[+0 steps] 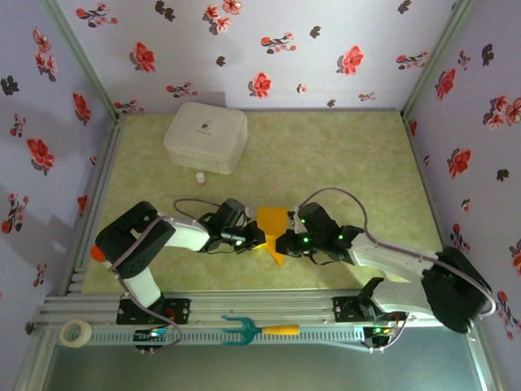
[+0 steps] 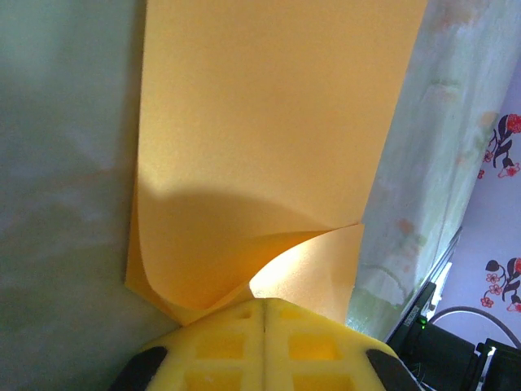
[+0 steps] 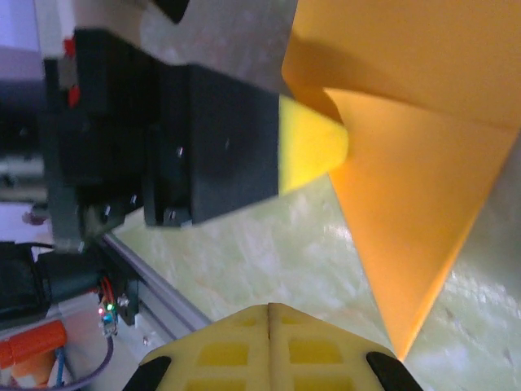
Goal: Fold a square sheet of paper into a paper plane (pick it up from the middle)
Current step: Perform the third fold on the triangle at the bottom-center of the table.
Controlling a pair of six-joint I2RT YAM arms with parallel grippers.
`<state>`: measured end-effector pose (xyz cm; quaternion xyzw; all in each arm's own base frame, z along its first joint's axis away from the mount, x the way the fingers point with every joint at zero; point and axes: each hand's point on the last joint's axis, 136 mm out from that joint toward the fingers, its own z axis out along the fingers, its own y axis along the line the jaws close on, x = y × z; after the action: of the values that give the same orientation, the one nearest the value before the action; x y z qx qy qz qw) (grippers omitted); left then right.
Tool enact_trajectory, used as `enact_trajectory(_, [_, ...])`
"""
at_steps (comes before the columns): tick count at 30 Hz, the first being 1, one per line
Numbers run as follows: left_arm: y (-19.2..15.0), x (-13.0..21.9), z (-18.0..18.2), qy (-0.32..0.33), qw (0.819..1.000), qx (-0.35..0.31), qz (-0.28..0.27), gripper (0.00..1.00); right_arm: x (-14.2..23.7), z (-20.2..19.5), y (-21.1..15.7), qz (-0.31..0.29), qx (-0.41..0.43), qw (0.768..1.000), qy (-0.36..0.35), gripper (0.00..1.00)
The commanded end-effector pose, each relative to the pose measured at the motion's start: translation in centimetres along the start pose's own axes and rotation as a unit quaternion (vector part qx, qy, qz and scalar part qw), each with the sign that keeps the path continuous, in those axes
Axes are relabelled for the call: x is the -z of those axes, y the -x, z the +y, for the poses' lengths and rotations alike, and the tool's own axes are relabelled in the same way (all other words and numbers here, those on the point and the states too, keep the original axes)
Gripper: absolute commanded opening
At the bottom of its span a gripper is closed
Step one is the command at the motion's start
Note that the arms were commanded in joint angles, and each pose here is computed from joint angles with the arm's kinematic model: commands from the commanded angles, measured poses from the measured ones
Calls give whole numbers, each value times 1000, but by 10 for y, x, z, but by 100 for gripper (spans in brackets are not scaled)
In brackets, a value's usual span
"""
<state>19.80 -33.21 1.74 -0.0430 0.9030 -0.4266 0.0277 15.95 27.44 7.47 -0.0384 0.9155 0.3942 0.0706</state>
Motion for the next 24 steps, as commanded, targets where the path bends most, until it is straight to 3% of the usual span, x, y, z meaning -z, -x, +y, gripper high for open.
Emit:
enact_trajectory(1, [-5,-4,25,45,999,17,6,0,-18,-2,6,19,-10,1000,-4,6])
enact_trajectory(9, [-5,-6,24,43,999,15,9,0,-38,-19,7,38,-20,998,-35,6])
enact_trajectory(18, [3,1,2,28,1000,-13,4,0,-43,-88,-34,83,-68,987,-123,0])
enact_trajectory(24, [5,7,-20,19,999,-33,3,0,-42,-87,-30,74,-65,988,-119,0])
